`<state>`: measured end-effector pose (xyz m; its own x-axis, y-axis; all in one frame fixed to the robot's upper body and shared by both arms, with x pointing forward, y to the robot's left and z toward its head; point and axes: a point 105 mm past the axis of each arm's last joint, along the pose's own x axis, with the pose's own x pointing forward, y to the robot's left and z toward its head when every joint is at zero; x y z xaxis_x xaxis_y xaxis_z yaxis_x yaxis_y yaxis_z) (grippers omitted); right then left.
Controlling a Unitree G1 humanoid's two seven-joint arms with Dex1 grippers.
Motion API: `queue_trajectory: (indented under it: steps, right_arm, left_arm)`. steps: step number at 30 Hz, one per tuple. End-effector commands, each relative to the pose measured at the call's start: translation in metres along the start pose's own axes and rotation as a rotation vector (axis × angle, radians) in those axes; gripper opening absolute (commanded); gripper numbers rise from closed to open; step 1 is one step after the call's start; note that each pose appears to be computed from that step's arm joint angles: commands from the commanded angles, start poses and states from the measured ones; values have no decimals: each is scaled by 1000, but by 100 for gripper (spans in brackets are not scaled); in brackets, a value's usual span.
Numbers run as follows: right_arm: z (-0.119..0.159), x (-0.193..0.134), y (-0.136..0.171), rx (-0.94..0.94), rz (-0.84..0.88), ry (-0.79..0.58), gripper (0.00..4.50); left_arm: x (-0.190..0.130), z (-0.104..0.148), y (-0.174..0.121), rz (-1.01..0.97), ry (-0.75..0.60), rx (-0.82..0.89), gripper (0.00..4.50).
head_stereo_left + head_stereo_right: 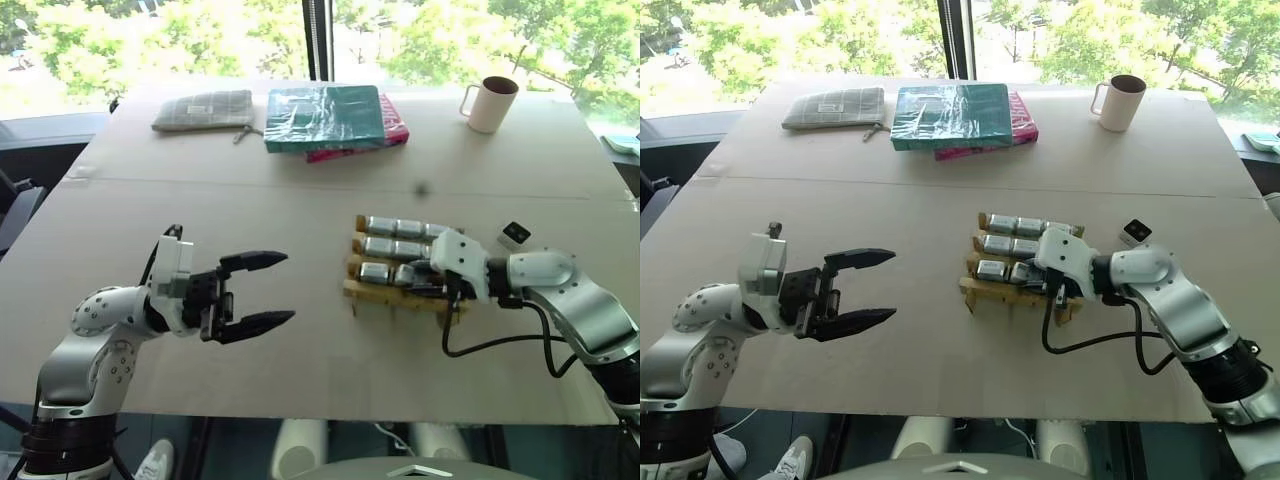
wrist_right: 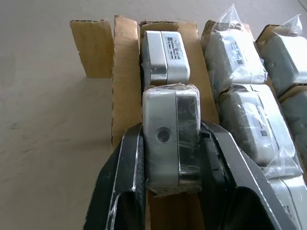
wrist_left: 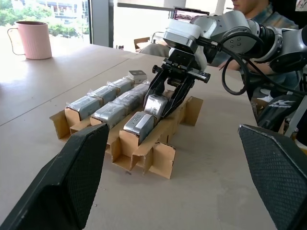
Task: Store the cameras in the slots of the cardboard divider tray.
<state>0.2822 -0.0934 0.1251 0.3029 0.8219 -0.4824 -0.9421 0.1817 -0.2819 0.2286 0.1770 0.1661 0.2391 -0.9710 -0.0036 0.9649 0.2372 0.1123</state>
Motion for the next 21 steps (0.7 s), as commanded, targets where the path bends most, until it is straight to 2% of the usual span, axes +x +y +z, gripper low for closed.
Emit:
queue_trajectory:
  steps: [1, 5, 8, 12, 14, 17, 21]
  right_arm:
    - [2, 1, 0, -31, 26, 5, 265]
    - [38, -17, -13, -76, -108, -137, 445]
    - [61, -43, -14, -10, -201, -244, 445]
    - [54, -75, -21, 129, -338, -252, 445]
    - [39, -90, -33, 173, -462, -215, 445]
    - [-1, -104, -58, 262, -634, -103, 445]
    - [-51, -111, -81, 325, -725, -14, 445]
  left_arm:
    - [2, 6, -1, -24, 9, 40, 450]
    - [3, 8, -1, -24, 6, 46, 450]
    - [4, 9, -1, -21, 0, 48, 450]
    - [7, 8, -2, -25, -10, 42, 450]
    - [9, 8, -2, -28, -16, 37, 450]
    - [14, 7, -2, -41, -24, 32, 450]
    - [16, 8, 1, -52, -23, 36, 450]
